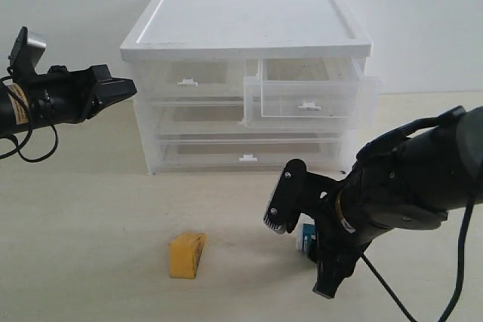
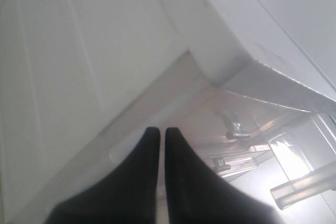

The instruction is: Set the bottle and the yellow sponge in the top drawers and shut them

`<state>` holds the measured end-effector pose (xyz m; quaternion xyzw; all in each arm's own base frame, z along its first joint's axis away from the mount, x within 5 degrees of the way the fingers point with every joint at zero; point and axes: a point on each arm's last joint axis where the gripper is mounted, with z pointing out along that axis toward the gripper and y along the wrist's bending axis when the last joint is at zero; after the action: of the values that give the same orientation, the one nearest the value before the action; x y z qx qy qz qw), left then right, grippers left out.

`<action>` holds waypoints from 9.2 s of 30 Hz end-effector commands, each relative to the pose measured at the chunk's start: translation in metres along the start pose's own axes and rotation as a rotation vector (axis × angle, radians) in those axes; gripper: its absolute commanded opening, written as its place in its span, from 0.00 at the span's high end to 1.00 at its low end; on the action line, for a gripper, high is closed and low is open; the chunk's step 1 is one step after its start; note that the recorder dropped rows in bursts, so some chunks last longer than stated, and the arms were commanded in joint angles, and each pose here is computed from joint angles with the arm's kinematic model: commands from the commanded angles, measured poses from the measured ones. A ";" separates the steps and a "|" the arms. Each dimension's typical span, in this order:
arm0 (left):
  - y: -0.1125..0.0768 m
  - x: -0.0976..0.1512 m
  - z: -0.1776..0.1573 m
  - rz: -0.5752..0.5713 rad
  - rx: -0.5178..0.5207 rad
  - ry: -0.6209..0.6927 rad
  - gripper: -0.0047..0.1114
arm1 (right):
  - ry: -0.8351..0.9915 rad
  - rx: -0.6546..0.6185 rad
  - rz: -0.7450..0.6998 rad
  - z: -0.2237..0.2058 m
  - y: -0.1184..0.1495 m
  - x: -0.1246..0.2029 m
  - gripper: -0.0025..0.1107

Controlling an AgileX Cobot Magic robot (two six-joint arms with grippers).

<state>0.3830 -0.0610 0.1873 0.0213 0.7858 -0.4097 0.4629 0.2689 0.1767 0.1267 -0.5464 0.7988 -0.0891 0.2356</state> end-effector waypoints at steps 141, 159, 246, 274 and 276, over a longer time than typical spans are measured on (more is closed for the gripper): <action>-0.005 -0.001 0.002 0.024 0.031 -0.006 0.93 | -0.679 0.045 0.792 -0.082 -0.078 -0.014 0.98; -0.007 -0.002 0.002 0.020 0.052 -0.015 0.93 | -0.756 0.111 0.858 -0.043 -0.135 -0.031 0.98; -0.028 0.016 0.062 -0.261 0.244 0.049 0.53 | -0.948 -0.388 1.032 -0.040 -0.171 0.062 0.98; -0.028 0.023 0.071 -0.142 0.135 0.032 0.93 | -0.943 -0.371 1.019 -0.039 -0.172 0.062 0.98; -0.026 0.028 0.069 -0.153 0.129 0.045 0.93 | -0.943 -0.371 1.019 -0.039 -0.172 0.062 0.98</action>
<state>0.4036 -0.1401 0.1699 0.0349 0.7630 -0.5046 0.4025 0.3739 0.0500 0.2108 -0.1150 0.7711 0.4185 0.4659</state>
